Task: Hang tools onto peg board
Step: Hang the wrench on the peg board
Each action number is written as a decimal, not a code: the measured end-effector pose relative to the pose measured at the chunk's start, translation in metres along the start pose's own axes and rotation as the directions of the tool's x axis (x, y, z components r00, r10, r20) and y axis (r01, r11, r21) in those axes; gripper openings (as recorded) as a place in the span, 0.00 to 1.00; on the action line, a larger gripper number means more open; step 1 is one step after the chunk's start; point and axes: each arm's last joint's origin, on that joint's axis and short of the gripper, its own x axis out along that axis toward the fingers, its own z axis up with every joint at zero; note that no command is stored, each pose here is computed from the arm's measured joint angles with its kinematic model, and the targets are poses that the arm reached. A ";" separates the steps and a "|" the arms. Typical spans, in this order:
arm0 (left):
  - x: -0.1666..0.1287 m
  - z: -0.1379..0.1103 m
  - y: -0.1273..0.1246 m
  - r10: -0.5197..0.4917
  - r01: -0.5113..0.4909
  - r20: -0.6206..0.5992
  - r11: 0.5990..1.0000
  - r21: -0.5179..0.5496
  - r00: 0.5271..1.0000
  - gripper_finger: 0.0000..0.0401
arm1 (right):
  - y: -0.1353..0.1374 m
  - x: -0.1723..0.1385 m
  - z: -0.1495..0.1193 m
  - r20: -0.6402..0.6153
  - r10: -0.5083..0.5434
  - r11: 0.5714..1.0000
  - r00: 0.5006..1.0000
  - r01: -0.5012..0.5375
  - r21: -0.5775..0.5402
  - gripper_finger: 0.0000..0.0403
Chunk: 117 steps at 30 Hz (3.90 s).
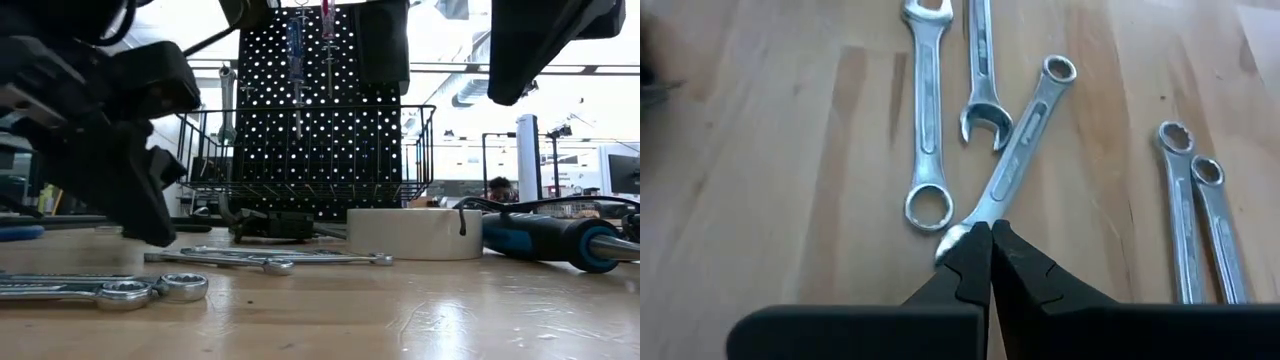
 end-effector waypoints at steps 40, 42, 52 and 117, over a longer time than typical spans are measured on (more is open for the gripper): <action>0.064 -0.046 -0.032 0.066 -0.050 0.289 0.997 -0.061 0.955 0.00 | 0.027 0.090 0.036 -0.139 0.186 0.907 0.973 -0.225 -0.357 0.50; 0.064 -0.047 -0.032 0.064 -0.049 0.291 0.997 -0.058 0.954 0.00 | 0.027 0.092 0.035 -0.135 0.177 0.888 0.975 -0.218 -0.406 0.50; 0.065 -0.045 -0.030 0.084 -0.083 0.305 0.996 -0.017 0.949 0.00 | 0.025 0.127 0.026 -0.183 0.093 0.825 0.979 -0.179 -0.535 0.49; 0.002 0.026 -0.001 0.016 -0.059 0.196 0.975 0.214 0.980 0.00 | 0.013 0.042 0.029 -0.180 0.146 0.951 0.973 -0.188 -0.244 0.00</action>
